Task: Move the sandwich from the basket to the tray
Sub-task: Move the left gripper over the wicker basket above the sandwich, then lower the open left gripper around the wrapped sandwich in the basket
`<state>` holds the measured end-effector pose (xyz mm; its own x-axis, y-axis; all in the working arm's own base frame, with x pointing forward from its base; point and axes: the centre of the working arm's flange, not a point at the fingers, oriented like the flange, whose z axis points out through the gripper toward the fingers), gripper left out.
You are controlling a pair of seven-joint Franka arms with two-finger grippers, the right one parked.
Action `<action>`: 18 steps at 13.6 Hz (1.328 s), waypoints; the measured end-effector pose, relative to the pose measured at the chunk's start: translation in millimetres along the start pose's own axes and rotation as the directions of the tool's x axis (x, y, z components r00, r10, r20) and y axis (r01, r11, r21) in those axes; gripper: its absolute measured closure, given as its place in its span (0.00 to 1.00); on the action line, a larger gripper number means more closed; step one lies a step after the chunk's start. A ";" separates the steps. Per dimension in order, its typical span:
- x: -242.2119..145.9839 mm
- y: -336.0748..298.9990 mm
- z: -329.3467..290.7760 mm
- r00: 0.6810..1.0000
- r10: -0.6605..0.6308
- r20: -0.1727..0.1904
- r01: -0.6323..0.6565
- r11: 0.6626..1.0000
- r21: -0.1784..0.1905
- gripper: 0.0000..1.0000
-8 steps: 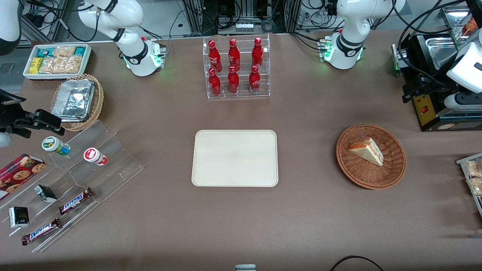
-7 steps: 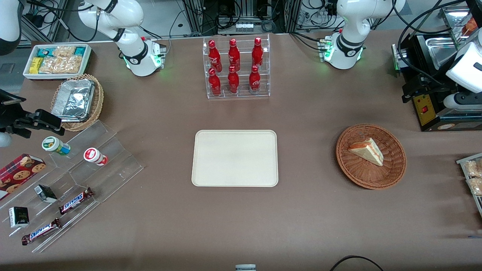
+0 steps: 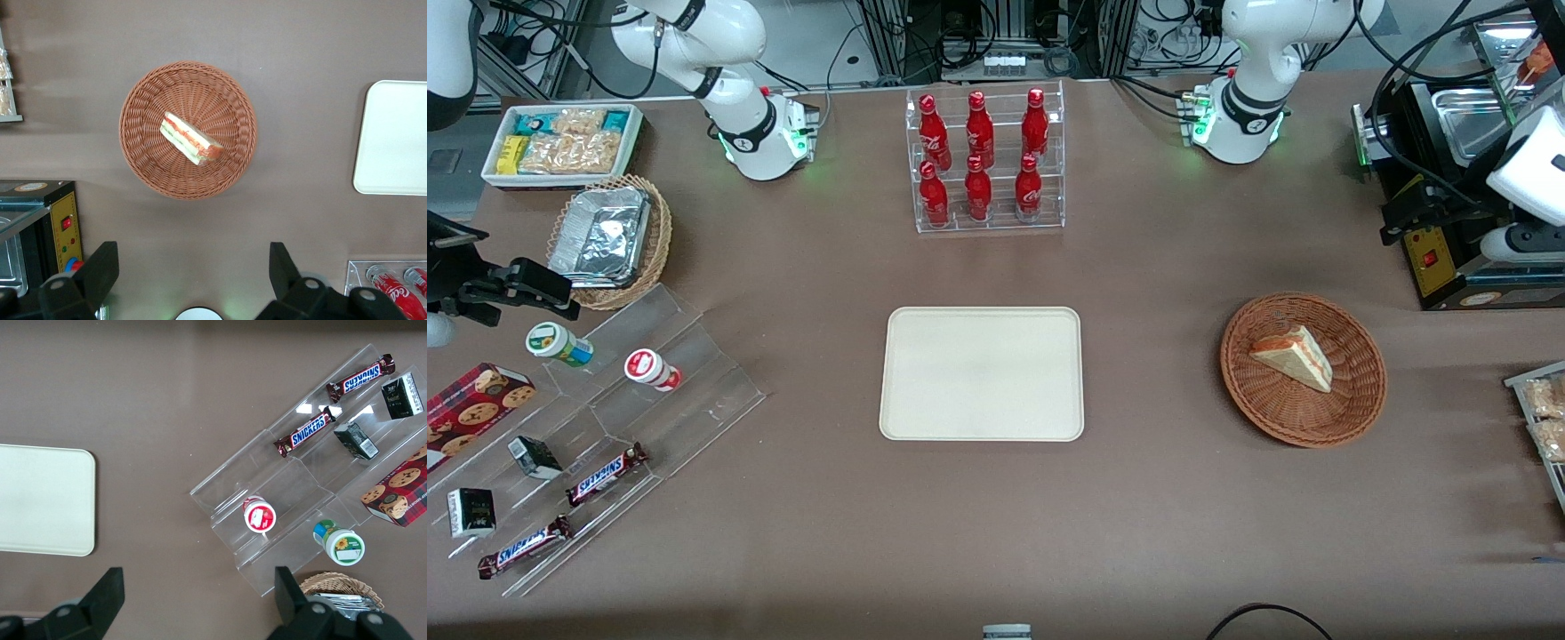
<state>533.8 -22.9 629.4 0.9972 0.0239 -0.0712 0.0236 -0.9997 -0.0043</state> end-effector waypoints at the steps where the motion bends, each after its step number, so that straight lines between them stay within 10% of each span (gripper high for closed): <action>1: 2.3 -4.2 6.7 1.000 -0.009 0.014 0.009 1.000 0.001 0.00; 9: 40.1 -71.6 88.8 0.924 -0.353 0.148 0.352 0.935 0.032 0.00; 15: 54.6 -85.0 211.6 0.850 -0.520 0.088 0.520 0.854 0.026 0.00; 18: 46.6 -84.2 275.4 0.747 -0.662 0.067 0.662 0.749 0.021 0.00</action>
<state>558.6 63.1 351.8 0.7240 0.6797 -0.1174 0.6766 -0.7329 -0.0709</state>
